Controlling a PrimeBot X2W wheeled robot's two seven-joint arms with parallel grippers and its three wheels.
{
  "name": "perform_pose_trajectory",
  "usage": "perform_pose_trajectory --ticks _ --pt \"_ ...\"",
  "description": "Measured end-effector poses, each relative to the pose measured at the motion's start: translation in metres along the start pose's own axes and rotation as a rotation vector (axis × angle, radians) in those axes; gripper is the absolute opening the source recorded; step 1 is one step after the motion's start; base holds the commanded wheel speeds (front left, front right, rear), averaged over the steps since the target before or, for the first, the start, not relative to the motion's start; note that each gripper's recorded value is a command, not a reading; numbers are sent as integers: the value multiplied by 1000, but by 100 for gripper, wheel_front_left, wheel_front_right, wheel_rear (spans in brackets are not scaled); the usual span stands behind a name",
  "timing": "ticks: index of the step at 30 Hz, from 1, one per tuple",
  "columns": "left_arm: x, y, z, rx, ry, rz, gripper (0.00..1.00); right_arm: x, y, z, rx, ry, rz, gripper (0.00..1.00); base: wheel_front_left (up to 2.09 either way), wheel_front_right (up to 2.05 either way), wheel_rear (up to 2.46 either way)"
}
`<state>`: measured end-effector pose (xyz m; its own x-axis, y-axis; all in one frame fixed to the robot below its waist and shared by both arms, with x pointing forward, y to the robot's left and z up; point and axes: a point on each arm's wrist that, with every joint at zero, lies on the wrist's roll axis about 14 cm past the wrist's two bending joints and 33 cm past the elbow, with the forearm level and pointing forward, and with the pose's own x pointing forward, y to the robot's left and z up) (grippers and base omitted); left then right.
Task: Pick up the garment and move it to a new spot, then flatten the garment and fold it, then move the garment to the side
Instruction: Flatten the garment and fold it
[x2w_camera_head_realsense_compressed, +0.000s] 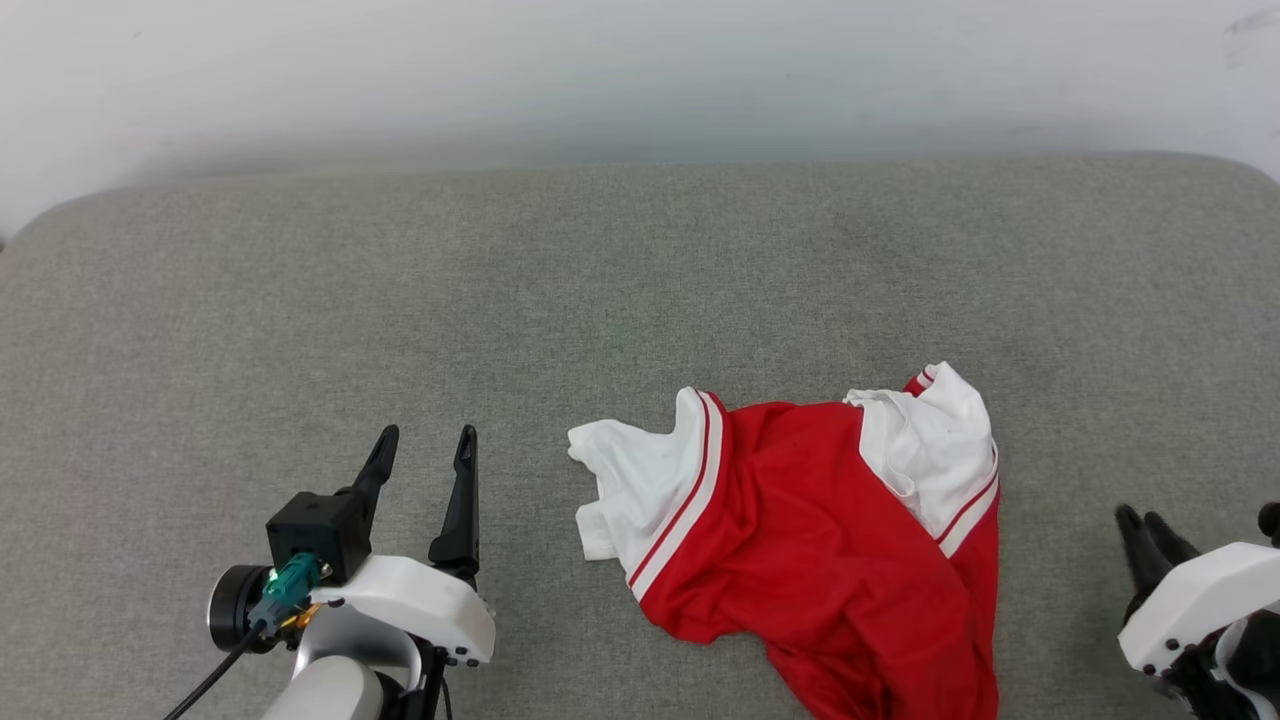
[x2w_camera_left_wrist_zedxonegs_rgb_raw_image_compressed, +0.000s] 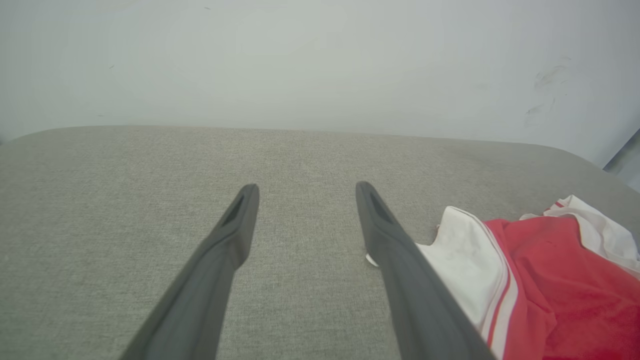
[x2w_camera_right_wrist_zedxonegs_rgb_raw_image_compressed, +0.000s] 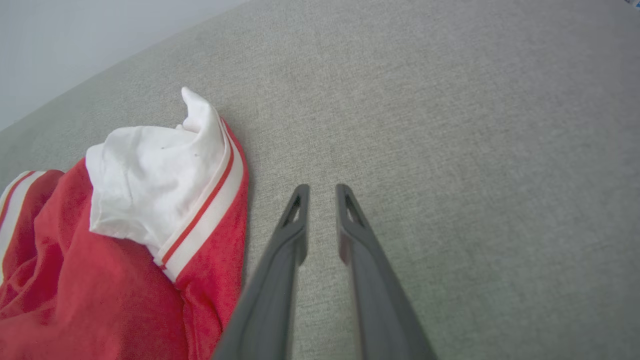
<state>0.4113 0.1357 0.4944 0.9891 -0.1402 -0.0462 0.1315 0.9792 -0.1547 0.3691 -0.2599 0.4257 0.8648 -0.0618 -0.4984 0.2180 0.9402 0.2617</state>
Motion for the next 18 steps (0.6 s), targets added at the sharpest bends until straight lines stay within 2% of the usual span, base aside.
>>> perform_pose_trajectory --ticks 6,9,13,18 --pt "-5 0 4 5 -5 2 100 -7 21 35 -54 -241 54 100 0 0 0" --pt "-7 -1 6 6 -12 2 100 -10 35 42 -80 -302 89 100 0 0 0" --pt "-12 0 7 2 -11 7 100 -10 46 38 -101 -273 126 100 0 0 0" --pt "-15 1 8 1 -12 14 100 2 72 33 -160 -133 210 100 0 0 0"
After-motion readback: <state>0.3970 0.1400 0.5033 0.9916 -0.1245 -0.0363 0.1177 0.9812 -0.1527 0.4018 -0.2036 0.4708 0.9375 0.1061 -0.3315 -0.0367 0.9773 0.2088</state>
